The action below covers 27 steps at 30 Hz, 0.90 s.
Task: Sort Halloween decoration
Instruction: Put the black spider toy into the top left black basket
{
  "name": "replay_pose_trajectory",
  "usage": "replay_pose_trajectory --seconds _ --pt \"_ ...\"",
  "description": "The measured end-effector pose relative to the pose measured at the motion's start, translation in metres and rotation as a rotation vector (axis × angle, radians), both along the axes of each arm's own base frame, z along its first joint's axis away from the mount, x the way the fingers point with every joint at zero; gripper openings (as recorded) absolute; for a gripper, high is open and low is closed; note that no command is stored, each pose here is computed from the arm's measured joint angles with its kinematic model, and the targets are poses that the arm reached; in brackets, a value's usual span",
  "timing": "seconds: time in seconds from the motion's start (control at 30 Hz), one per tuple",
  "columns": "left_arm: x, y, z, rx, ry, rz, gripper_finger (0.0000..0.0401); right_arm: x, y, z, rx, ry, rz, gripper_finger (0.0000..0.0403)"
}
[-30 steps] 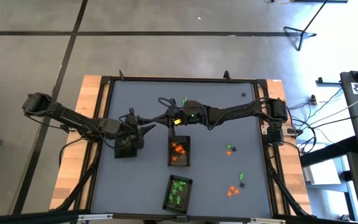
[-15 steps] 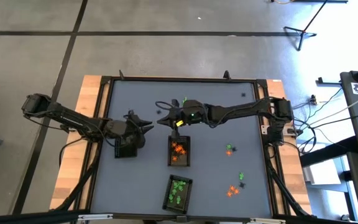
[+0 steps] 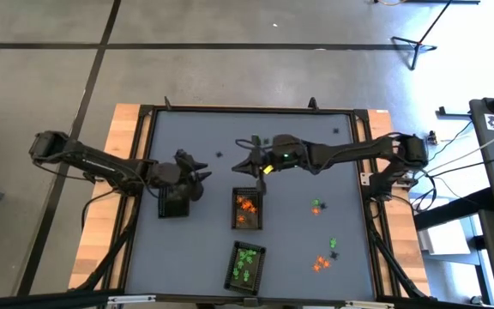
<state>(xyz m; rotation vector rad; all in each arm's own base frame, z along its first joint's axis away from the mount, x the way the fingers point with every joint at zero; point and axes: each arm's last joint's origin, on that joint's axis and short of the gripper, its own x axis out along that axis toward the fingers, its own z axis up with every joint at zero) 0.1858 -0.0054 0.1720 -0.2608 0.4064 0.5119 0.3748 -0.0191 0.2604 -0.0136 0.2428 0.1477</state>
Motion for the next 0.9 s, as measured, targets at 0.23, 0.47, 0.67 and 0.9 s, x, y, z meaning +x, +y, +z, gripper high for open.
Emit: replay_pose_trajectory --seconds 0.23,0.47,0.67,0.9 --pt "0.008 0.015 0.018 -0.028 0.076 0.03 0.0145 -0.032 -0.002 -0.001 0.013 -0.065 -0.014 0.0001" --pt "0.015 0.034 0.017 -0.093 0.108 0.041 0.0145 -0.061 -0.001 -0.004 0.01 -0.104 -0.041 0.0001" --pt "0.026 0.053 0.009 -0.153 0.188 0.048 0.0145 -0.074 0.0 -0.009 0.019 -0.091 -0.063 0.0001" --pt "0.042 0.068 -0.001 -0.202 0.284 0.031 0.0145 -0.079 0.0 -0.01 0.027 -0.087 -0.061 0.0001"
